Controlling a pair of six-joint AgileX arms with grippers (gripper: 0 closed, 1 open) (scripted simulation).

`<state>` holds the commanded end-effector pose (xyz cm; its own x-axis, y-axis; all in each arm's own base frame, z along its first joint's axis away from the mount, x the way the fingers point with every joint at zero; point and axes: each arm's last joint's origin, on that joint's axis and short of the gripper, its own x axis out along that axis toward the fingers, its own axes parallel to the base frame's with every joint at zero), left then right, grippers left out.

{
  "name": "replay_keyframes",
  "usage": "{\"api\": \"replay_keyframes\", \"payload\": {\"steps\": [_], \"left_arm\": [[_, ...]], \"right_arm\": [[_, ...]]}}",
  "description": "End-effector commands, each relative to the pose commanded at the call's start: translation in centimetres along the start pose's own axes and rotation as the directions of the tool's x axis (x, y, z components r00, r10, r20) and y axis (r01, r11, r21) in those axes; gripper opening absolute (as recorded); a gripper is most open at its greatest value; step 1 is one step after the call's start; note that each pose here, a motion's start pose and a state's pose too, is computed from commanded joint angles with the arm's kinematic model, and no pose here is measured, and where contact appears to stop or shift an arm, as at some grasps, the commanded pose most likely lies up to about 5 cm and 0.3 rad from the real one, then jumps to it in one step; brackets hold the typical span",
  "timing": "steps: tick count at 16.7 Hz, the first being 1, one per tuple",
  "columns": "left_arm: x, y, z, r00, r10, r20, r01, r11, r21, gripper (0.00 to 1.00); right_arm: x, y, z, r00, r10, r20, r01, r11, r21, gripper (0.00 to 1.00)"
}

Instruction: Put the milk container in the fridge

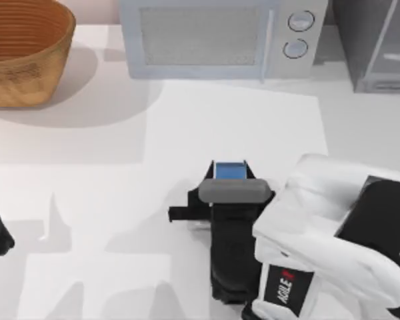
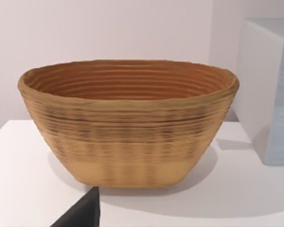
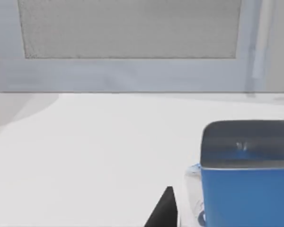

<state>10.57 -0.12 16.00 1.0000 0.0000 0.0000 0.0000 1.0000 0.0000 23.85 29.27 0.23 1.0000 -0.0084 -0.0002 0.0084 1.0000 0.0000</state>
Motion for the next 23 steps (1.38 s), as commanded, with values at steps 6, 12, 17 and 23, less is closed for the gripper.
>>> {"api": "replay_keyframes", "payload": {"steps": [6,12,17,23], "left_arm": [[0.0,0.0,0.0,1.000,0.000,0.000,0.000,1.000,0.000,1.00],[0.0,0.0,0.0,1.000,0.000,0.000,0.000,1.000,0.000,1.00],[0.0,0.0,0.0,1.000,0.000,0.000,0.000,1.000,0.000,1.00],[0.0,0.0,0.0,1.000,0.000,0.000,0.000,1.000,0.000,1.00]], "right_arm": [[0.6,0.8,5.4,1.000,0.002,0.005,-0.002,1.000,0.004,0.00],[0.3,0.4,13.3,1.000,0.001,0.005,-0.001,1.000,0.008,0.00],[0.0,0.0,14.9,1.000,0.000,0.000,0.000,1.000,0.001,0.00],[0.4,-1.9,15.3,1.000,0.008,-0.027,-0.009,0.999,-0.036,0.00]]}}
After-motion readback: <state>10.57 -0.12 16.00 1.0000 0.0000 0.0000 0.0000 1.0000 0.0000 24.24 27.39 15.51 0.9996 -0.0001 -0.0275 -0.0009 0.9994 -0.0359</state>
